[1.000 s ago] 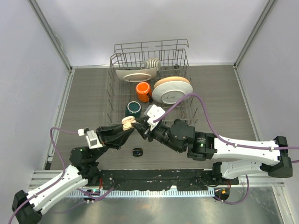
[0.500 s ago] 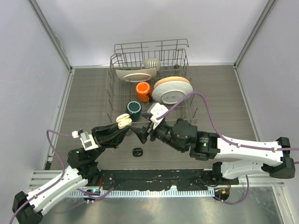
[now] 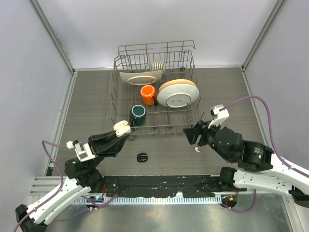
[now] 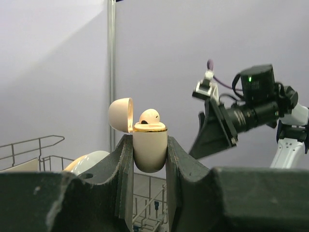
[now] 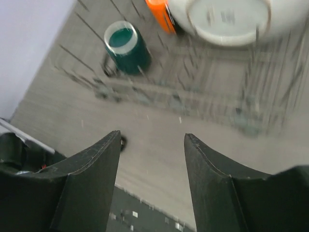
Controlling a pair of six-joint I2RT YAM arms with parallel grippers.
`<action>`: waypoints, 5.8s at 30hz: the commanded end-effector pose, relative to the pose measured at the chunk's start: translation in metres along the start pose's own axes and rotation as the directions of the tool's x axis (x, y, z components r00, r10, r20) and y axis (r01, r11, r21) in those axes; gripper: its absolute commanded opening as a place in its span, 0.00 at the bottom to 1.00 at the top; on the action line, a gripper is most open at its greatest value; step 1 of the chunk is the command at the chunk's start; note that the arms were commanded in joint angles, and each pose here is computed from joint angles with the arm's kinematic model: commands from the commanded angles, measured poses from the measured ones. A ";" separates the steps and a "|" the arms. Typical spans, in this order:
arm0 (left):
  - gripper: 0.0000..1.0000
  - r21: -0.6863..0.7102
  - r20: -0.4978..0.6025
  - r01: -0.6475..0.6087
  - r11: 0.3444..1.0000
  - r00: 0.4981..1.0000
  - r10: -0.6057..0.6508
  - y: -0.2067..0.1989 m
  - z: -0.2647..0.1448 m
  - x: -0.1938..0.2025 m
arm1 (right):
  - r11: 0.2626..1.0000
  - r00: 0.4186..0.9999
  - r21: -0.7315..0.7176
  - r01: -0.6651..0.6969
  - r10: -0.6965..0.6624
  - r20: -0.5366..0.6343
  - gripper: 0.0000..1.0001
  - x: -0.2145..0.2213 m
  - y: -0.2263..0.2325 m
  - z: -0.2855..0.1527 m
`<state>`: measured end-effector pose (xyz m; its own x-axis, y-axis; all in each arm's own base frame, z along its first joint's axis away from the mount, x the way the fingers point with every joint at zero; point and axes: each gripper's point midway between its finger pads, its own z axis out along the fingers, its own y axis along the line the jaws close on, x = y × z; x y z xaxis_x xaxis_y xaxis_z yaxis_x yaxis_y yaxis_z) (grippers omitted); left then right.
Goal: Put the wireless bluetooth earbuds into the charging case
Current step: Pick up the earbud from the center of the board.
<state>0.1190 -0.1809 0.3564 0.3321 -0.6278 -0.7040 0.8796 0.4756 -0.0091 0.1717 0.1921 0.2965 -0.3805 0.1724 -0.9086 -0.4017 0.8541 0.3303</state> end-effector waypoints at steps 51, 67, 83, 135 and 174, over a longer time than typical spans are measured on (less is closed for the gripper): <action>0.00 0.008 -0.009 0.004 1.000 1.000 -0.004 -0.004 -0.009 -0.004 | 0.803 0.866 0.549 -0.233 0.428 -0.258 0.58 0.246 -0.148 0.043; 0.00 0.005 -0.012 0.006 1.000 1.000 -0.006 -0.004 -0.008 -0.003 | 0.790 0.812 0.568 -0.232 0.479 -0.334 0.52 0.253 -0.132 0.039; 0.00 -0.002 -0.007 0.010 1.000 1.000 -0.010 -0.003 -0.008 -0.004 | 0.820 0.828 0.544 -0.179 0.425 -0.367 0.51 0.250 -0.119 0.043; 0.00 -0.025 -0.028 -0.001 1.000 1.000 0.001 0.002 -0.010 0.001 | 0.752 0.907 0.627 -0.205 0.386 -0.166 0.40 0.205 -0.126 0.081; 0.00 -0.021 -0.032 -0.002 1.000 0.999 0.002 0.002 -0.009 0.002 | 0.858 0.934 0.492 -0.148 0.285 -0.216 0.06 0.187 -0.106 0.076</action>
<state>0.1176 -0.1786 0.3430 0.3017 -0.6015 -0.7397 0.8785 0.4768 -0.0294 0.1814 0.1483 0.0247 -0.7518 0.2817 -0.5962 0.2196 0.9595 0.1764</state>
